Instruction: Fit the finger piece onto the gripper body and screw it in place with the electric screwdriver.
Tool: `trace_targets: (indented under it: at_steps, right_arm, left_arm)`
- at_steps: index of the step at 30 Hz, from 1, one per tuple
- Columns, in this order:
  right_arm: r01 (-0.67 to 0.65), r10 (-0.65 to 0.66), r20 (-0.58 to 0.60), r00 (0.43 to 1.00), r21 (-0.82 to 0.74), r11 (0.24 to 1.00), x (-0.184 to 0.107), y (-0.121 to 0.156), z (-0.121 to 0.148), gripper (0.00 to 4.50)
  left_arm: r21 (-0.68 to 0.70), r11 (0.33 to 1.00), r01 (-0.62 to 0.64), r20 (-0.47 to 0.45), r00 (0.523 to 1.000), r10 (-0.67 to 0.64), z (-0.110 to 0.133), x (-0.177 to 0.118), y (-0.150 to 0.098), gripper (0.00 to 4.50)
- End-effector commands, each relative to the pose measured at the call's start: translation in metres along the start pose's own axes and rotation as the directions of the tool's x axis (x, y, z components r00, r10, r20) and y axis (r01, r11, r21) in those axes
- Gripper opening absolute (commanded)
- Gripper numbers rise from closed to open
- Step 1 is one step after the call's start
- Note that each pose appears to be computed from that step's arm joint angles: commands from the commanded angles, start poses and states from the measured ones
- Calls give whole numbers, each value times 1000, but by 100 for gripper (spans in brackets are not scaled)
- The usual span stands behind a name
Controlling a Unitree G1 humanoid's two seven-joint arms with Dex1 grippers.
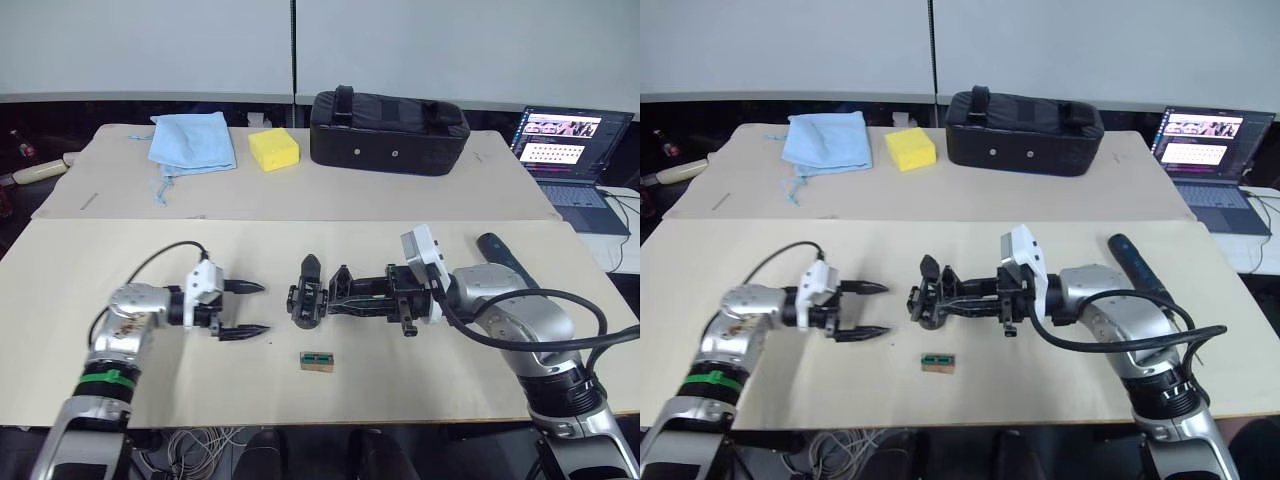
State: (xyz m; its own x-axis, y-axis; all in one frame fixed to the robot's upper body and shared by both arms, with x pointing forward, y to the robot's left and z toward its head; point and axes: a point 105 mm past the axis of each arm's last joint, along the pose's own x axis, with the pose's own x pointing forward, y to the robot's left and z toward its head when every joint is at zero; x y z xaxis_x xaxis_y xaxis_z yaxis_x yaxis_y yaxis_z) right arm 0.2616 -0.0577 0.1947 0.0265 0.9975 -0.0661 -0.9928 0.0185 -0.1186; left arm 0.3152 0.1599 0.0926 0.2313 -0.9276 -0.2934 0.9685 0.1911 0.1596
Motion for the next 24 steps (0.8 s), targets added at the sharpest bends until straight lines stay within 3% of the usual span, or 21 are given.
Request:
trace_targets:
  at_steps: [1,9,18,21,24]
  right_arm:
    - [-18,19,20,1000,-53,998,2,1,7,39]
    - [11,-9,40,999,-69,998,9,-4,5,39]
    - [16,-13,65,998,-53,998,12,-1,4,39]
    - [28,-24,67,997,-58,998,11,-3,4,39]
    - [31,-27,69,997,-58,998,12,-3,4,39]
  left_arm:
    - [43,999,12,-12,1000,-12,4,10,2,450]
    - [-8,999,-34,49,998,34,9,43,6,450]
    - [41,999,27,-16,1000,-26,8,51,8,450]
    - [20,1000,19,1,1000,-19,7,52,8,450]
    - [23,999,28,-2,1000,-28,6,55,6,363]
